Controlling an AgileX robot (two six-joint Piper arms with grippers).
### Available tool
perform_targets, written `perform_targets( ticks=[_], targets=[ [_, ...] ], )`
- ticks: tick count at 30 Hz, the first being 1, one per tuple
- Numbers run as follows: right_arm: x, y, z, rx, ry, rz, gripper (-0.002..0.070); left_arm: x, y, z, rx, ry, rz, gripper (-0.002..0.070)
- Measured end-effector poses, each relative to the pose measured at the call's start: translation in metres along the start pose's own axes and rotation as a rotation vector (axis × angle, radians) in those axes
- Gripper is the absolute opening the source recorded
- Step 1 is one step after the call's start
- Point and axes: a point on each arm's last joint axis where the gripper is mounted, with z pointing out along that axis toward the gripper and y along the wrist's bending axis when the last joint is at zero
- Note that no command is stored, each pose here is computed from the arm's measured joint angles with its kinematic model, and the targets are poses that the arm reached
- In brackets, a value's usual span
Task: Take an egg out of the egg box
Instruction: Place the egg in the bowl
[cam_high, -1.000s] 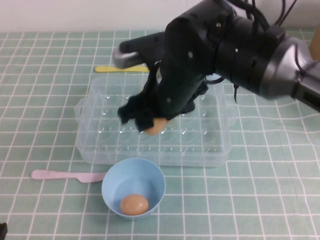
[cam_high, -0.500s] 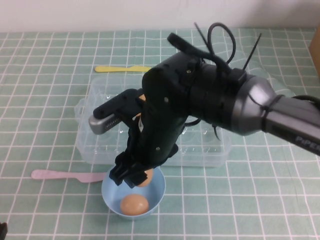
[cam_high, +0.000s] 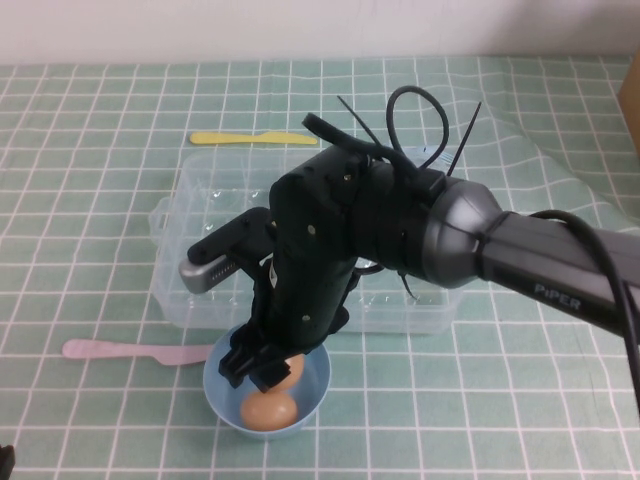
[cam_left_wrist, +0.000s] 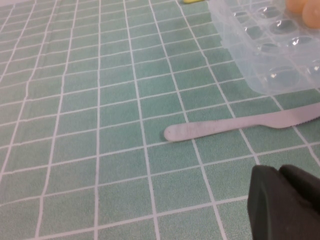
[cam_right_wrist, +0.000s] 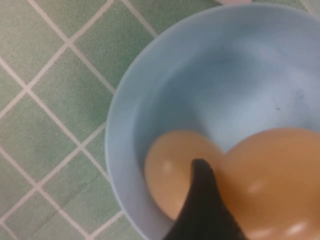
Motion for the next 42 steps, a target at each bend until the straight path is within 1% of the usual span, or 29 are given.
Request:
perform_targets(
  ticks=[6, 16, 24, 31, 35, 40, 42],
  targets=[
    [0.0, -0.004, 0.015, 0.008, 0.024, 0.006, 0.0421, 0.0, 0.0, 0.0, 0.0, 0.0, 0.001, -0.0005],
    [-0.001, -0.005, 0.016, 0.011, 0.022, 0.005, 0.0421, 0.0, 0.0, 0.0, 0.0, 0.0, 0.001, -0.0005],
    [-0.001, -0.005, 0.016, 0.012, 0.022, 0.004, 0.0456, 0.0, 0.0, 0.0, 0.0, 0.0, 0.001, -0.0004],
    [0.001, -0.009, 0.015, 0.009, 0.043, 0.018, 0.0459, 0.0, 0.0, 0.0, 0.0, 0.0, 0.001, -0.0004],
    [0.001, -0.009, 0.005, 0.006, 0.033, 0.022, 0.0461, 0.0, 0.0, 0.0, 0.0, 0.0, 0.001, -0.0004],
    [0.002, -0.006, -0.025, 0.0, -0.026, 0.016, 0.0461, 0.0, 0.0, 0.0, 0.0, 0.0, 0.001, -0.0005],
    [0.004, -0.004, -0.04, -0.003, -0.048, 0.011, 0.0447, 0.0, 0.0, 0.0, 0.0, 0.0, 0.001, -0.0004]
  ],
)
